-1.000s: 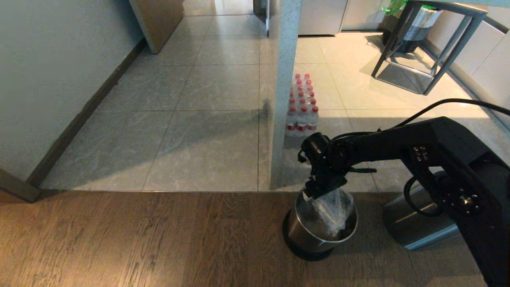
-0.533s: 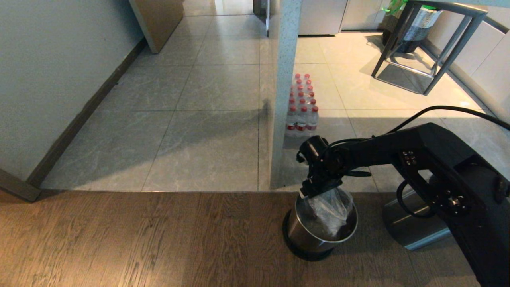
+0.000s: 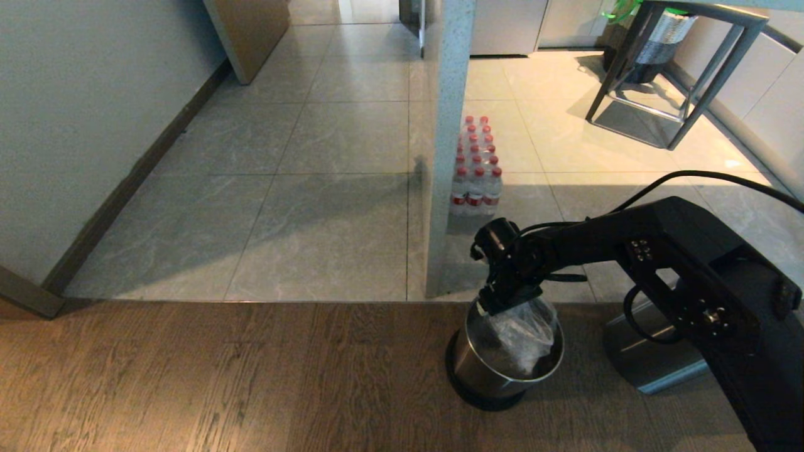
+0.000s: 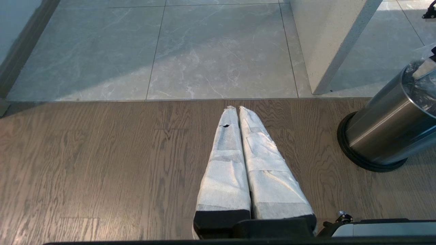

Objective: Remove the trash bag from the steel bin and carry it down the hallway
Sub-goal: Pick up the trash bag

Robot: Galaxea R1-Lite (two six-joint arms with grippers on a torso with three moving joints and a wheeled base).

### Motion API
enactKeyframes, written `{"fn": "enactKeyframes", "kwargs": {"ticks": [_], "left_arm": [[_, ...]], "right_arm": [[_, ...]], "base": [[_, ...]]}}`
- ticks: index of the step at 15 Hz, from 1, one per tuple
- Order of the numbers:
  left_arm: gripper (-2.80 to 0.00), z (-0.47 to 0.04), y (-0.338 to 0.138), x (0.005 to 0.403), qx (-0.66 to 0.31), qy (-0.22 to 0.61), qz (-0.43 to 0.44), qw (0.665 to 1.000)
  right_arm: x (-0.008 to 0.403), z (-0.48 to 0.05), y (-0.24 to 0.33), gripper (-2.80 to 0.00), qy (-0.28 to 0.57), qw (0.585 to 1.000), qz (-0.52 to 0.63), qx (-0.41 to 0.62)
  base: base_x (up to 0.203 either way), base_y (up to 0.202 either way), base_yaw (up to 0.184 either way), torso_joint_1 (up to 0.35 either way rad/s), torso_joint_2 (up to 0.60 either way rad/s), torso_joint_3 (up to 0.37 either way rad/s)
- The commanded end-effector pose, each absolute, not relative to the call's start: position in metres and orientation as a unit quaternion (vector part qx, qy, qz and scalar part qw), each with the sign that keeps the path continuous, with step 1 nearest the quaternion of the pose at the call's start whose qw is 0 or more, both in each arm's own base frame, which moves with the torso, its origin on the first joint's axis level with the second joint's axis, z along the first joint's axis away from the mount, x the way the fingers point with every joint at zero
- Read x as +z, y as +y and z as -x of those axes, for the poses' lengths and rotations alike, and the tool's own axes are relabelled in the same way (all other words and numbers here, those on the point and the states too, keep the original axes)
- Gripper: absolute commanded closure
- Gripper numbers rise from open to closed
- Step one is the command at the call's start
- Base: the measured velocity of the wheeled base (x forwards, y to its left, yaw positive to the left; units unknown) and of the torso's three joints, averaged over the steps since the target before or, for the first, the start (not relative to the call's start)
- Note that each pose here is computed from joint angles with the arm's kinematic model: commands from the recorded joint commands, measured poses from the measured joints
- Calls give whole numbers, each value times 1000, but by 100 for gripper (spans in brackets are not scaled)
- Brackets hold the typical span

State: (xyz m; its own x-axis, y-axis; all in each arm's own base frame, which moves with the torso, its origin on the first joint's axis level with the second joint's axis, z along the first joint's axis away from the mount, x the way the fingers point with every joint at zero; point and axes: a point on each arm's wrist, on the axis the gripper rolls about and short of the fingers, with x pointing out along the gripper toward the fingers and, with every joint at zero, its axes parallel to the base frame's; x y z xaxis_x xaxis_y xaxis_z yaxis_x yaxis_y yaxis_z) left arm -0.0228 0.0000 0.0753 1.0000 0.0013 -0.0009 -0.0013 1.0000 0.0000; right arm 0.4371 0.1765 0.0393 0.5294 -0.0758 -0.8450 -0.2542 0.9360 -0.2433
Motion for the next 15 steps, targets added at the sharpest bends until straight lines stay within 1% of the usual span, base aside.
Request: {"fn": "enactKeyframes", "kwargs": {"ticks": [1, 7, 10, 12, 15], "left_arm": [[0, 23, 0, 75, 1, 1, 0, 1000], [0, 23, 0, 75, 1, 1, 0, 1000], [0, 23, 0, 75, 1, 1, 0, 1000], [0, 23, 0, 75, 1, 1, 0, 1000], [0, 23, 0, 75, 1, 0, 0, 1000]], "right_arm": [[38, -437, 177, 0, 483, 857, 173, 52], [40, -436, 176, 0, 481, 858, 171, 47], [45, -434, 176, 0, 483, 862, 151, 36], [56, -431, 174, 0, 477, 867, 139, 31], [93, -420, 170, 0, 454, 882, 123, 31]], "base": [[0, 0, 0, 0, 0, 0], [0, 0, 0, 0, 0, 0], [0, 0, 0, 0, 0, 0], [0, 0, 0, 0, 0, 0], [0, 0, 0, 0, 0, 0]]}}
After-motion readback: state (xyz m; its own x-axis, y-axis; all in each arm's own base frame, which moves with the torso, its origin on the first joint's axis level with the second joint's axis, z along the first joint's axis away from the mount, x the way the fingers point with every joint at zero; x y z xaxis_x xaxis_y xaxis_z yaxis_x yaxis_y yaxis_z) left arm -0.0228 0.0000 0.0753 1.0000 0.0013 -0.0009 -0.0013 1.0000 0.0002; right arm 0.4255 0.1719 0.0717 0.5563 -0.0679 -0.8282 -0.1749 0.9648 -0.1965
